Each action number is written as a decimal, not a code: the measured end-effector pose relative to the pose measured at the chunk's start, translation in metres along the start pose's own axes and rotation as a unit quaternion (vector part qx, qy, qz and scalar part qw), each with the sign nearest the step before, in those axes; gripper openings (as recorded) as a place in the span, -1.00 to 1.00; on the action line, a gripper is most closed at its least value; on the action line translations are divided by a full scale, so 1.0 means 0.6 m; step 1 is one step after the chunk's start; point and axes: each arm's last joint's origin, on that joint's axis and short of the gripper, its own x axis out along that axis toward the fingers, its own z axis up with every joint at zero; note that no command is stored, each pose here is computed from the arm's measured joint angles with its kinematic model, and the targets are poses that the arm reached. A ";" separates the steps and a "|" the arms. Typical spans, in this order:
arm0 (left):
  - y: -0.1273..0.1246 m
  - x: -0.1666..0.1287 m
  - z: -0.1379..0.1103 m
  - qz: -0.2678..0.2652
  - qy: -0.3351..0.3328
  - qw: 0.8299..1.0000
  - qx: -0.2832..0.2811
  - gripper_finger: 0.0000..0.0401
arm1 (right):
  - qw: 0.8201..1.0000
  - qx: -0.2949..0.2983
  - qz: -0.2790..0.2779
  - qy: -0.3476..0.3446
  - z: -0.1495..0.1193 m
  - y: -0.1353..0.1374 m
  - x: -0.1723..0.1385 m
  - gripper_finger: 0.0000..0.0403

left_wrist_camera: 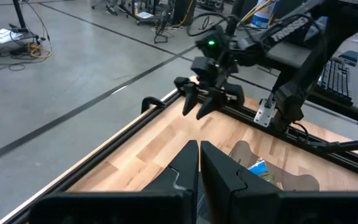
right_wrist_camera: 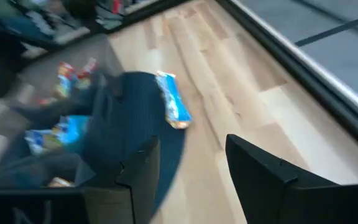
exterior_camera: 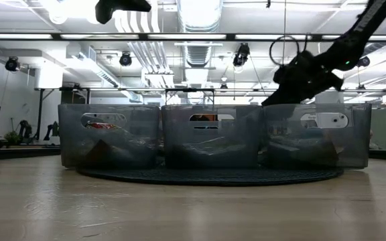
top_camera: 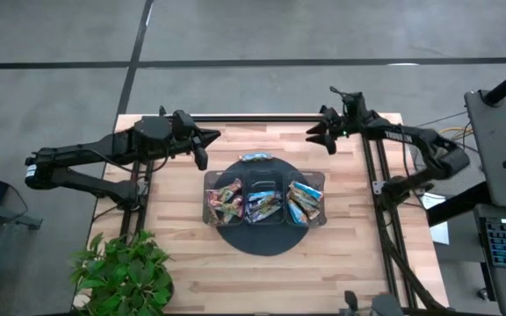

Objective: Pick and place Granola Bars by type
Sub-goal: Put the yellow granola bar into the right black bin

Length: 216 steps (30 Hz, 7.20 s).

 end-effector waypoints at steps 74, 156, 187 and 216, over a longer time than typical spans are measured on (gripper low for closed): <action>0.003 0.000 -0.007 0.019 0.018 1.000 0.017 -1.00 | 0.941 -0.264 0.076 0.199 0.050 -0.019 0.285 -0.05; 0.002 0.014 -0.019 0.027 0.047 0.998 0.014 -1.00 | 0.930 -0.238 0.039 0.277 0.048 0.018 0.352 -0.21; 0.002 0.014 -0.019 0.027 0.048 0.998 0.016 -1.00 | 0.905 -0.213 0.073 0.360 0.150 0.027 0.302 -0.80; 0.004 0.004 -0.014 0.024 0.038 0.999 0.027 -1.00 | 0.915 -0.159 0.123 0.351 0.217 0.255 0.094 -0.81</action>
